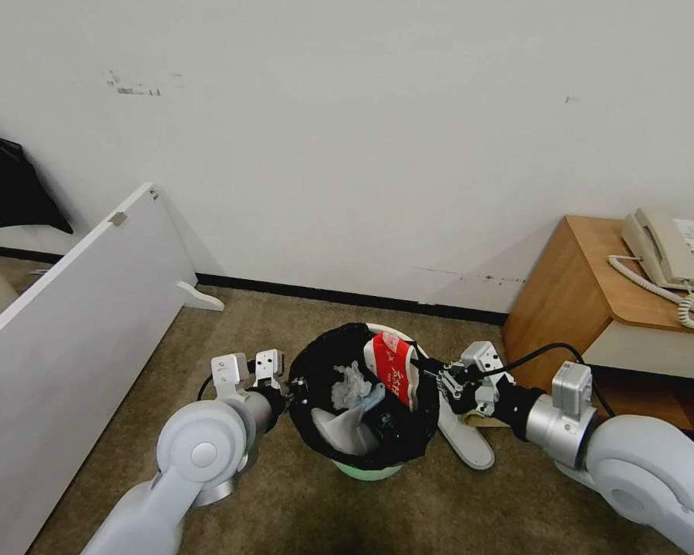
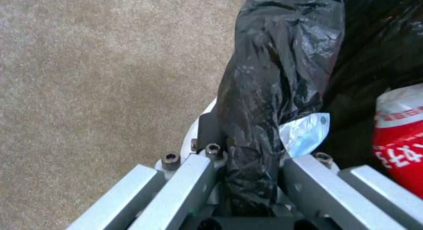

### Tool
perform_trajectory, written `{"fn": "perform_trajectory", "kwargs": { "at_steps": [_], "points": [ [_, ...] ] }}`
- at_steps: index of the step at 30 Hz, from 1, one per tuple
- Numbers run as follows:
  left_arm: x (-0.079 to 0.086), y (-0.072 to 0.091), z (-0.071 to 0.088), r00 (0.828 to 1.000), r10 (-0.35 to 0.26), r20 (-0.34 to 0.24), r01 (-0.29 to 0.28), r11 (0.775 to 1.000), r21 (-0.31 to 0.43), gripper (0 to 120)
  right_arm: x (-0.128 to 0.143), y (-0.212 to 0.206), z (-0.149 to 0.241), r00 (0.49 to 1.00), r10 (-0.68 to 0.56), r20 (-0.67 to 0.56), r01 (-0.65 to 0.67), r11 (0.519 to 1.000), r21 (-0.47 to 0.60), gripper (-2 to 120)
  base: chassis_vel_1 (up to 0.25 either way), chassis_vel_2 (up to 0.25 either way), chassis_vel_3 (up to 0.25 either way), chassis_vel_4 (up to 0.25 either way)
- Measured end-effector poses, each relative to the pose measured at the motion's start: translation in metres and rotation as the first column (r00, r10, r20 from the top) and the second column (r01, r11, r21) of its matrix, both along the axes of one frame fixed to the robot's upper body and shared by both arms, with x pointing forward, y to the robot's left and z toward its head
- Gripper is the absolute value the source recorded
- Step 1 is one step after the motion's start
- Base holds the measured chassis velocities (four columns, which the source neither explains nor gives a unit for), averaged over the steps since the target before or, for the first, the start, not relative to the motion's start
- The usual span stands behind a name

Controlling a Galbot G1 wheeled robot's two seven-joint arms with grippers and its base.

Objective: Pick up the trash bin, then pick up the garbage from the floor and place it into the trash bin.

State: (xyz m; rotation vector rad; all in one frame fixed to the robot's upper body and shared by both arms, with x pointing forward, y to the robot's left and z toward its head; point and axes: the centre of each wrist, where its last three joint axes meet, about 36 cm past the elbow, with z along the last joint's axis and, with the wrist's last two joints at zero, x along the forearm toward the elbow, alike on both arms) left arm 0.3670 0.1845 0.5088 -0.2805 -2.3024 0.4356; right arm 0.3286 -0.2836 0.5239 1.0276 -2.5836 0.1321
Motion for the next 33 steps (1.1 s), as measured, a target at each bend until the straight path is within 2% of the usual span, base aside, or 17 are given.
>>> {"fn": "perform_trajectory", "kwargs": {
  "at_steps": [12, 15, 18, 19, 20, 22, 26, 27, 28, 29, 30, 31, 33],
  "points": [
    [-0.005, -0.001, 0.003, 1.0, -0.012, -0.002, 0.012, 1.0, -0.016, 2, 0.005, -0.002, -0.019, 1.0, -0.023, 0.005, 0.023, 0.999, -0.025, 0, 0.0, 0.0, 0.0, 0.0],
    [-0.007, -0.002, 0.003, 1.0, -0.018, -0.003, 0.018, 1.0, -0.022, 2, 0.005, -0.003, -0.021, 0.999, -0.034, 0.008, 0.034, 0.999, -0.033, 10, 0.0, 0.0, 0.0, 0.0],
    [-0.007, -0.003, 0.003, 1.0, -0.019, -0.003, 0.019, 1.0, -0.023, 2, 0.005, -0.003, -0.022, 0.999, -0.038, 0.007, 0.038, 0.999, -0.034, 16, 0.0, 0.0, 0.0, 0.0],
    [-0.008, -0.003, 0.003, 1.0, -0.02, -0.003, 0.02, 1.0, -0.023, 2, 0.005, -0.002, -0.023, 0.999, -0.041, 0.006, 0.042, 0.999, -0.034, 22, 0.0, 0.0, 0.0, 0.0],
    [-0.008, -0.003, 0.003, 1.0, -0.02, -0.003, 0.02, 1.0, -0.023, 2, 0.005, -0.002, -0.023, 0.999, -0.041, 0.006, 0.042, 0.999, -0.034, 22, 0.0, 0.0, 0.0, 0.0],
    [-0.008, -0.003, 0.004, 1.0, -0.022, -0.003, 0.022, 0.999, -0.023, 2, 0.005, -0.002, -0.024, 0.999, -0.044, 0.004, 0.044, 0.998, -0.033, 36, 0.0, 0.0, 0.0, 0.0],
    [-0.009, -0.003, 0.004, 1.0, -0.022, -0.003, 0.022, 0.999, -0.023, 2, 0.005, -0.002, -0.025, 0.999, -0.044, 0.004, 0.044, 0.998, -0.033, 40, 0.0, 0.0, 0.0, 0.0],
    [-0.009, -0.003, 0.004, 1.0, -0.023, -0.003, 0.022, 0.999, -0.024, 2, 0.005, -0.002, -0.025, 0.999, -0.045, 0.004, 0.045, 0.998, -0.034, 45, 0.0, 0.0, 0.0, 0.0],
    [-0.009, -0.003, 0.004, 1.0, -0.023, -0.003, 0.023, 0.999, -0.024, 2, 0.005, -0.002, -0.026, 0.999, -0.046, 0.004, 0.046, 0.998, -0.035, 57, 0.0, 0.0, 0.0, 0.0],
    [-0.009, -0.003, 0.004, 1.0, -0.023, -0.003, 0.023, 0.999, -0.024, 2, 0.005, -0.002, -0.026, 0.999, -0.046, 0.004, 0.046, 0.998, -0.035, 57, 0.0, 0.0, 0.0, 0.0],
    [-0.01, -0.003, 0.004, 1.0, -0.025, -0.004, 0.024, 0.999, -0.024, 2, 0.005, -0.002, -0.026, 0.999, -0.046, 0.005, 0.047, 0.998, -0.036, 65, 0.0, 0.0, 0.0, 0.0],
    [-0.01, -0.003, 0.004, 1.0, -0.025, -0.004, 0.024, 0.999, -0.024, 2, 0.005, -0.002, -0.026, 0.999, -0.046, 0.005, 0.047, 0.998, -0.036, 65, 0.0, 0.0, 0.0, 0.0],
    [-0.01, -0.004, 0.004, 1.0, -0.026, -0.004, 0.026, 0.999, -0.025, 2, 0.005, -0.002, -0.026, 0.999, -0.046, 0.006, 0.047, 0.998, -0.037, 75, 0.0, 0.0, 0.0, 0.0]
  ]
}}
